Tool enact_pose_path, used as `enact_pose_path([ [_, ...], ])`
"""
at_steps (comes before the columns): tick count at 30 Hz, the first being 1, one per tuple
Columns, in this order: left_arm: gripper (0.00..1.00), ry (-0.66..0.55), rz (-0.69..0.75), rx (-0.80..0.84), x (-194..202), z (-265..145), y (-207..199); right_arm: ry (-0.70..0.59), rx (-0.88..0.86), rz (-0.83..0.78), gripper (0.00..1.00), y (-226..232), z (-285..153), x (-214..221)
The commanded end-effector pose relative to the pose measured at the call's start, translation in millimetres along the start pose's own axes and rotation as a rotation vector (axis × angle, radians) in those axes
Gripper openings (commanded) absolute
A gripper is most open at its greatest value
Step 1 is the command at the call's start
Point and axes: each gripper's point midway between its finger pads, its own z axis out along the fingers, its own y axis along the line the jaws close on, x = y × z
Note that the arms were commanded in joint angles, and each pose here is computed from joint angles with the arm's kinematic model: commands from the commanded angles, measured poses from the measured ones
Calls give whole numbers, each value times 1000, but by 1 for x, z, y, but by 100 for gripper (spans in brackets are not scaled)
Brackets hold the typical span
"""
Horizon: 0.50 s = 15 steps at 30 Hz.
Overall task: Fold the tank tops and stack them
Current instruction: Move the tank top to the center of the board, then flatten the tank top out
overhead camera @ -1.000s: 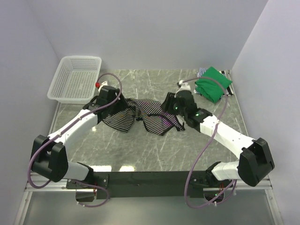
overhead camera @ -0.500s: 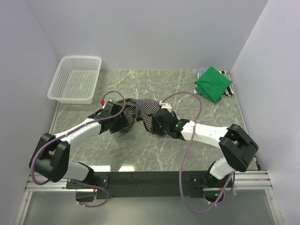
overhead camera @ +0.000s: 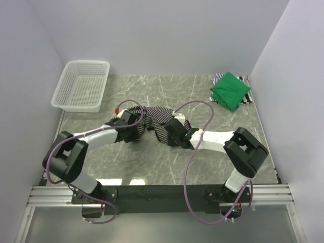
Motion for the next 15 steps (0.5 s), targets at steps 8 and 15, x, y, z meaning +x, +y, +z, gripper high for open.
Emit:
enact_pose_path([
  [8,1,-136,34,44,-52,-50,-29,-201,82,125,0,-47,-42,-97],
  [15,1,-277,46,83,-102,-119,-42,-398,167,184,0,-85,-101,-199],
])
